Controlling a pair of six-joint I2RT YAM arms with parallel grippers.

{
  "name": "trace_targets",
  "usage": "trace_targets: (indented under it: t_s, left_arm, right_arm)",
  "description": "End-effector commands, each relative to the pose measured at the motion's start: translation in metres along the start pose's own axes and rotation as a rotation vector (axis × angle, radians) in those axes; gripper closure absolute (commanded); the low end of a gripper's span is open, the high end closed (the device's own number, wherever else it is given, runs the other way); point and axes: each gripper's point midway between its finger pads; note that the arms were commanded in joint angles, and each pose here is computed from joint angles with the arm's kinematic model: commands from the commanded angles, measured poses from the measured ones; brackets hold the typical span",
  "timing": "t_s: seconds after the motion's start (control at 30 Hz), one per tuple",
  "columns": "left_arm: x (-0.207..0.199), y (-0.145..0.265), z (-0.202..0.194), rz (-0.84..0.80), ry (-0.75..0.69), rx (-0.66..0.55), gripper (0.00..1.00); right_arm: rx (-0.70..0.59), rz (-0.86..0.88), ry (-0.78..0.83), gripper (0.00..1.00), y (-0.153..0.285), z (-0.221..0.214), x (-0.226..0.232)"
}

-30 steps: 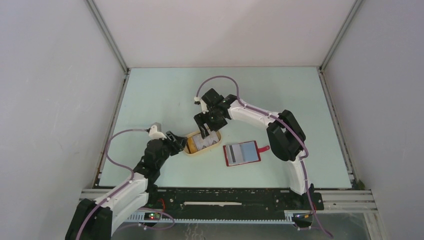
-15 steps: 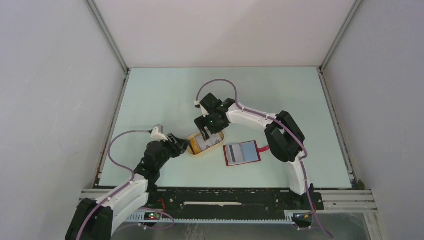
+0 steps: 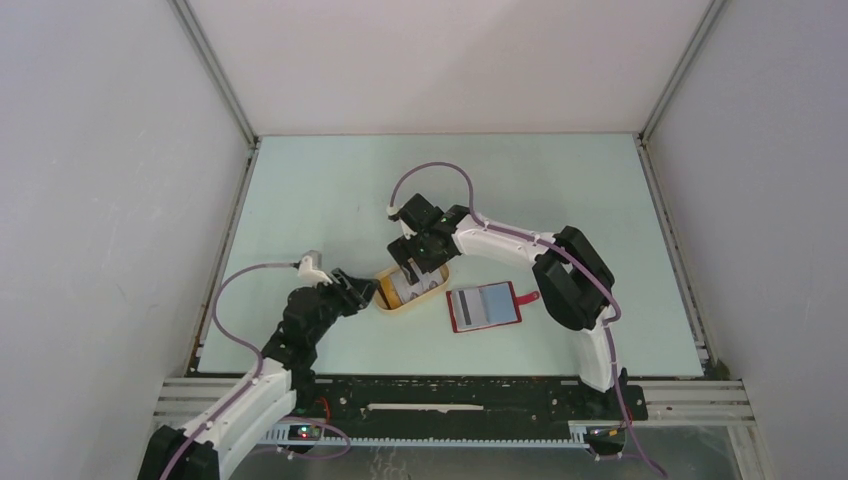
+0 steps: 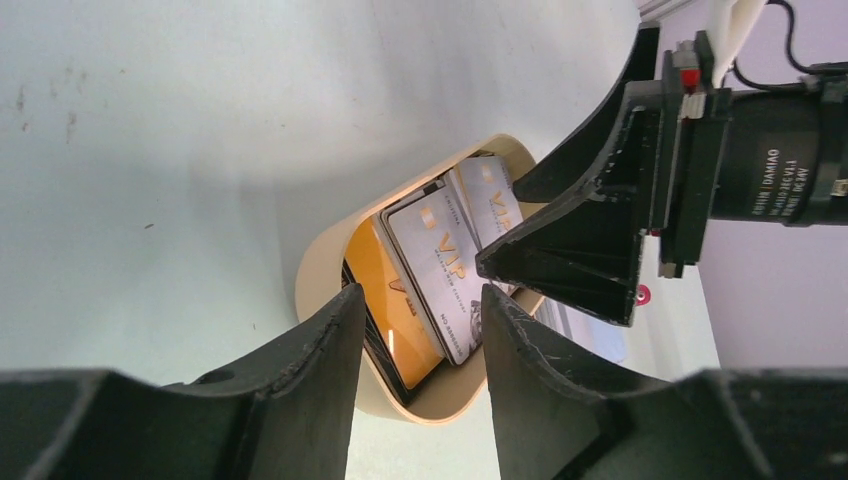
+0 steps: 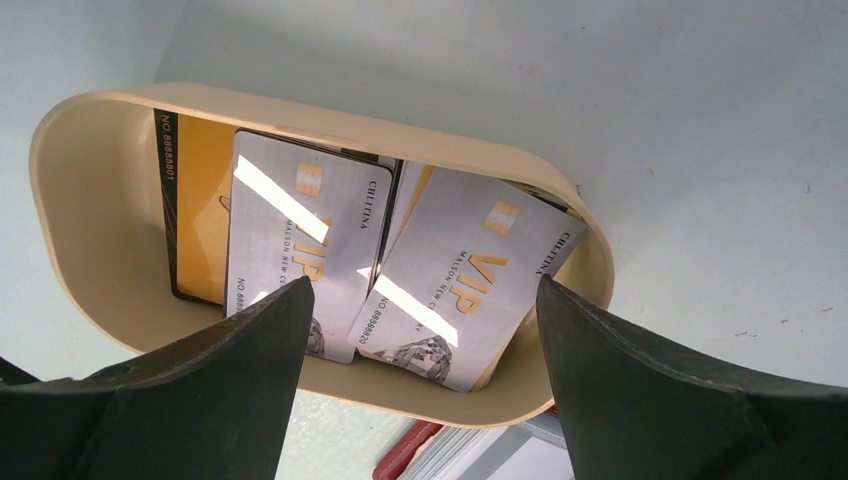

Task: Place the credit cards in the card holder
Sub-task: Pick up the credit card from the storage box.

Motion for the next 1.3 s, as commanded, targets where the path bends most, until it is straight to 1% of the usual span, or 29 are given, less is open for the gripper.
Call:
trace_targets:
  t_s: [0.0,0.13,0.33,0.47,0.57,0.7,0.83,1.03,1.17,1.27]
  left_arm:
    - [-0.002,0.005,0.002,-0.003,-0.016,-0.007,0.48]
    - [-0.011,0.008,0.004,-0.039,-0.018,-0.006,0.48]
    - [-0.029,0.009,0.004,-0.108,-0.013,0.005,0.48]
    - [-0.037,0.008,0.002,-0.133,-0.016,0.013,0.48]
    - [-0.042,0.008,-0.001,-0.148,-0.024,0.021,0.48]
    - [-0.048,0.007,-0.004,-0.160,-0.030,0.021,0.48]
    - [-0.049,0.006,-0.007,-0.164,-0.034,0.024,0.48]
    - [-0.049,0.004,-0.010,-0.166,-0.041,0.036,0.48]
    - [-0.051,0.003,-0.012,-0.172,-0.042,0.042,0.48]
    - [-0.051,0.003,-0.013,-0.172,-0.043,0.044,0.48]
  right_arm:
    - [-0.071,-0.021,-0.006,0.10,0.015,0.017,-0.001]
    - [-0.071,-0.023,-0.014,0.14,0.015,0.017,-0.003]
    - [-0.104,-0.057,-0.010,0.27,0.023,0.025,-0.010]
    - [-0.123,-0.072,0.003,0.27,0.029,0.030,-0.012]
    - [-0.125,-0.085,0.008,0.24,0.030,0.031,-0.014]
    - [-0.103,-0.095,-0.002,0.21,0.021,0.024,-0.016]
    - [-0.086,-0.101,-0.013,0.19,0.013,0.020,-0.017]
    - [-0.070,-0.101,-0.028,0.20,0.007,0.016,-0.018]
    - [-0.056,-0.089,-0.032,0.22,0.001,0.012,-0.016]
    - [-0.049,-0.073,-0.047,0.22,-0.001,0.011,-0.015]
Point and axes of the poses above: each gripper's point midway between its finger pads, its own y axis back along the fingers, its own x axis along the line the jaws close on, z = x × y, and after that the axes turned 10 degrees about y, right-handed
